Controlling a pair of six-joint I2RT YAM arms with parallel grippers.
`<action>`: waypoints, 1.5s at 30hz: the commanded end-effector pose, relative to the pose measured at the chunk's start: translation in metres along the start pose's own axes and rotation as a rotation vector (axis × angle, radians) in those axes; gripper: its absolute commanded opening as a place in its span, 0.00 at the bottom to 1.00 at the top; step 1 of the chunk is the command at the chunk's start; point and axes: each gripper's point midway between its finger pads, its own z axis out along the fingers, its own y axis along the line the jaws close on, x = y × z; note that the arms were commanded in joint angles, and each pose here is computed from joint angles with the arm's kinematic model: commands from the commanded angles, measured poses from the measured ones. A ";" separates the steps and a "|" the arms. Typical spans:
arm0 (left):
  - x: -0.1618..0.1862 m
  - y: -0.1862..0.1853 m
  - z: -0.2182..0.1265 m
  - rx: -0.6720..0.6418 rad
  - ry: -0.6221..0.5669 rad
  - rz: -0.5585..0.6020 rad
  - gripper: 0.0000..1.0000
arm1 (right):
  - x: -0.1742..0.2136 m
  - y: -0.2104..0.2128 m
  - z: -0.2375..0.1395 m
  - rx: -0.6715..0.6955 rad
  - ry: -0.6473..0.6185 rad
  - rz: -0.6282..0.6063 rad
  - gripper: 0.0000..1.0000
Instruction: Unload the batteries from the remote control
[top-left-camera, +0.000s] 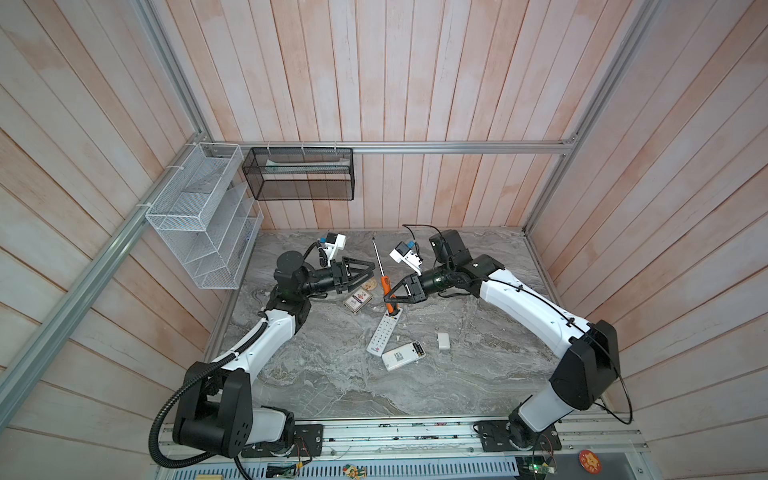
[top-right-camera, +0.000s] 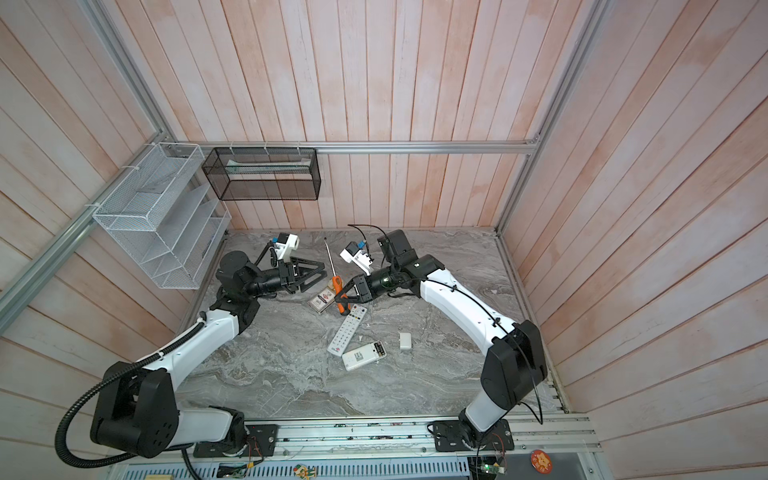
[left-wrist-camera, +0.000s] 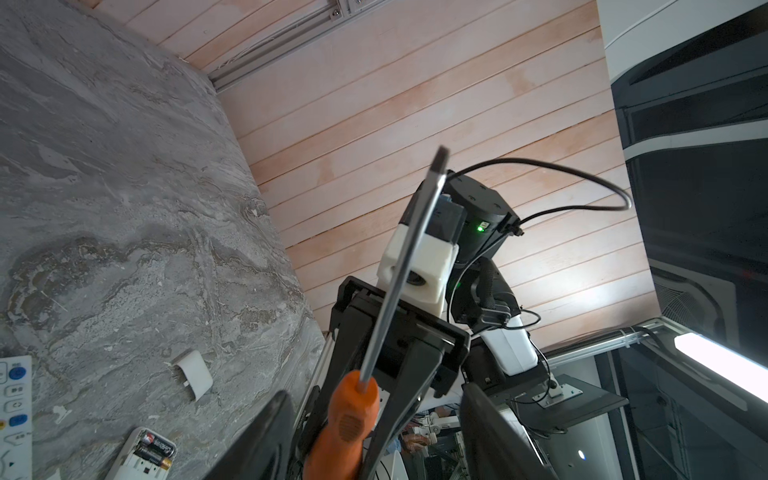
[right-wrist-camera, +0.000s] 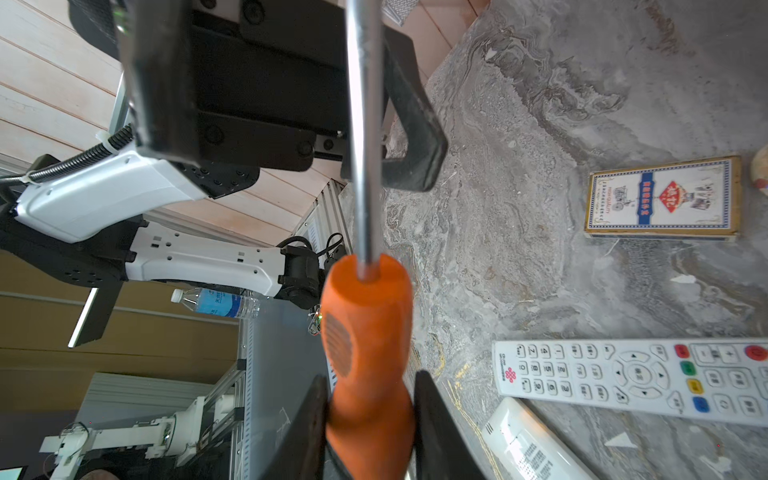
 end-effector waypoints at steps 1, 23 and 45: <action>-0.002 -0.012 0.001 0.016 0.006 0.060 0.64 | 0.000 0.014 0.001 -0.045 0.033 -0.015 0.00; -0.003 -0.004 0.004 -0.031 -0.027 0.013 0.12 | 0.014 0.015 0.016 0.009 0.106 -0.017 0.00; -0.027 0.003 -0.012 -0.027 -0.299 -0.131 0.00 | -0.050 0.009 -0.046 0.046 -0.407 0.129 0.98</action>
